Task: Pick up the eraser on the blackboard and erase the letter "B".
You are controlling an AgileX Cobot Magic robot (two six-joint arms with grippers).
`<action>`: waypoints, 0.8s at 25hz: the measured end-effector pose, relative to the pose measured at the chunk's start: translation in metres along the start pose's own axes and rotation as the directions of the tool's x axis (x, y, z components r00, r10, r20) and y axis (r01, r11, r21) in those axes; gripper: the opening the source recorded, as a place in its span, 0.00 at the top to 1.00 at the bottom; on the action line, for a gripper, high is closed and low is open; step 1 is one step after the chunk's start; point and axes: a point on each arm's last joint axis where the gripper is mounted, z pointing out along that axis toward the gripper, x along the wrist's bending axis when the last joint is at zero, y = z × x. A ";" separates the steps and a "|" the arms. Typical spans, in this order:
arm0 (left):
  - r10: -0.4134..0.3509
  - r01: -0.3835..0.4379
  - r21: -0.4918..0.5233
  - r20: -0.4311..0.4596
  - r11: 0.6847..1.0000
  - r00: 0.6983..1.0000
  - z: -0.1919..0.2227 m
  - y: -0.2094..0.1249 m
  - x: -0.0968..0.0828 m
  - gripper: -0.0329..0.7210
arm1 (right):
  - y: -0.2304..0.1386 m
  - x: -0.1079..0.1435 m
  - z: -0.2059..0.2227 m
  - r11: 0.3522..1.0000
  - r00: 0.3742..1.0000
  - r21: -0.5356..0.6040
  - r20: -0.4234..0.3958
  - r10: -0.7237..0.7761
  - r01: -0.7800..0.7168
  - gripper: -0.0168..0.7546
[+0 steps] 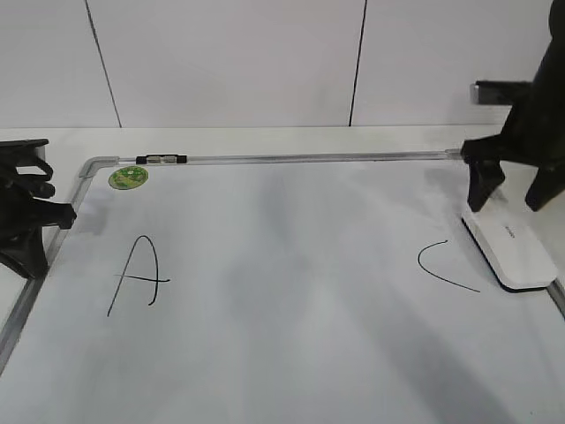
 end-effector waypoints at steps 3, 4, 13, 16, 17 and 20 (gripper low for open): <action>0.000 0.000 0.000 0.000 1.000 1.000 0.000 0.000 0.000 0.93 | 0.015 0.001 -0.025 0.995 1.000 -0.101 0.001 0.007 -0.007 0.17; 0.000 0.000 0.000 0.000 1.000 1.000 0.000 0.000 0.000 0.93 | 0.017 0.002 -0.033 0.992 1.000 -0.129 -0.005 0.014 -0.015 0.18; 0.000 0.000 0.000 0.000 1.000 1.000 0.000 0.000 0.000 0.91 | 0.007 0.008 -0.087 0.963 0.996 -0.258 -0.070 0.057 -0.074 0.24; 0.010 -0.010 0.000 0.000 1.000 1.000 0.000 0.000 0.000 0.85 | -0.003 0.013 -0.109 0.948 0.992 -0.307 -0.110 0.055 -0.087 0.24; 0.020 -0.020 0.000 -0.002 1.000 1.000 0.000 0.000 0.000 0.81 | -0.006 0.013 -0.116 0.943 0.992 -0.322 -0.115 0.053 -0.088 0.24; 0.024 -0.024 0.002 -0.008 1.000 1.000 0.000 0.000 0.001 0.67 | -0.016 0.015 -0.134 0.930 0.992 -0.358 -0.121 0.046 -0.087 0.24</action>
